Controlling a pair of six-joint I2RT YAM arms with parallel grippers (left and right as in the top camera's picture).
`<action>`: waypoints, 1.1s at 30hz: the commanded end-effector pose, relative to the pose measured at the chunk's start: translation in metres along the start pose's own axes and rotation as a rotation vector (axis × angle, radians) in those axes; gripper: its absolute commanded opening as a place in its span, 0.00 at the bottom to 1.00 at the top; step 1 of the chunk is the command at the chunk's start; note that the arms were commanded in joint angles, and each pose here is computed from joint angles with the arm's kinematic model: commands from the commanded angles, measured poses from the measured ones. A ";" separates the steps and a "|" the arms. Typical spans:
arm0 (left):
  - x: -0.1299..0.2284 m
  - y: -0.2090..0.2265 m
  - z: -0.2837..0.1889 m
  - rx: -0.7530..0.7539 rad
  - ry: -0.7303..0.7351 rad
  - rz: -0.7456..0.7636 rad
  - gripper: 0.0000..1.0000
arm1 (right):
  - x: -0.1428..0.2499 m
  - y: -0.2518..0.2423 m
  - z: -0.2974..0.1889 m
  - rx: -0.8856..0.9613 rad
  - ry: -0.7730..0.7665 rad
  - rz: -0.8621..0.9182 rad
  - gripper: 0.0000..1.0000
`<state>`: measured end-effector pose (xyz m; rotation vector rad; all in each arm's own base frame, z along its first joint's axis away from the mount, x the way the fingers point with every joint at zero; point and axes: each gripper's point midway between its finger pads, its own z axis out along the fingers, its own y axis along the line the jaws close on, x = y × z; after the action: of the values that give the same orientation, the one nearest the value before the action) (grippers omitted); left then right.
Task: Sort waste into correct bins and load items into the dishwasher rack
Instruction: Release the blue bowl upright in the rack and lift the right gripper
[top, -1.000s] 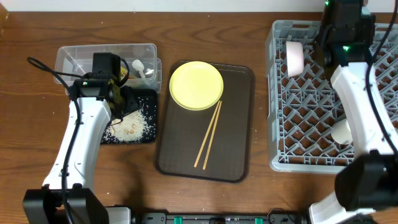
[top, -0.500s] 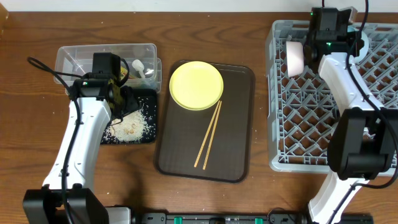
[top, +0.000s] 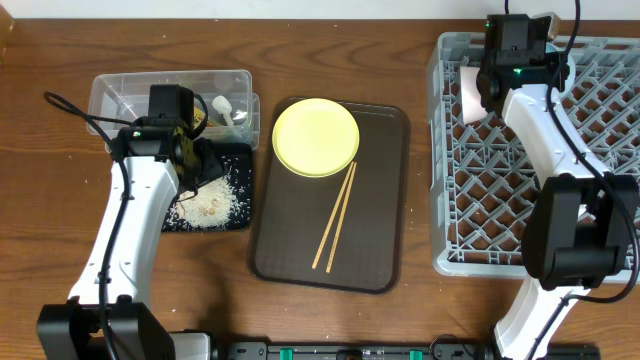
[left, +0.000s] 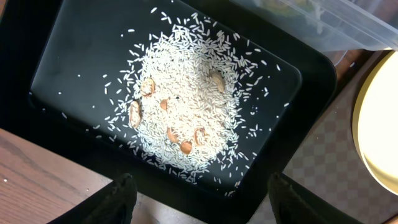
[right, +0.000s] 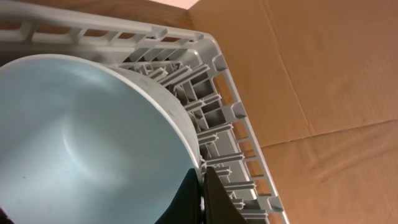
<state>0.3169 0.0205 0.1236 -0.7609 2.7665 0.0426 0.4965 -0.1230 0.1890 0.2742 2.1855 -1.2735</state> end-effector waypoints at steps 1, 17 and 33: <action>-0.001 0.005 -0.001 -0.020 -0.007 -0.006 0.71 | -0.005 -0.016 -0.002 0.113 -0.008 0.067 0.01; -0.001 0.005 -0.001 -0.020 -0.006 -0.006 0.71 | -0.007 -0.003 0.009 0.156 -0.018 0.003 0.01; -0.001 0.005 -0.001 -0.020 -0.006 -0.006 0.71 | -0.002 0.040 -0.020 0.122 -0.044 -0.083 0.01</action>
<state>0.3168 0.0205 0.1236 -0.7610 2.7669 0.0428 0.5063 -0.1015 0.1755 0.2182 2.1125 -1.4523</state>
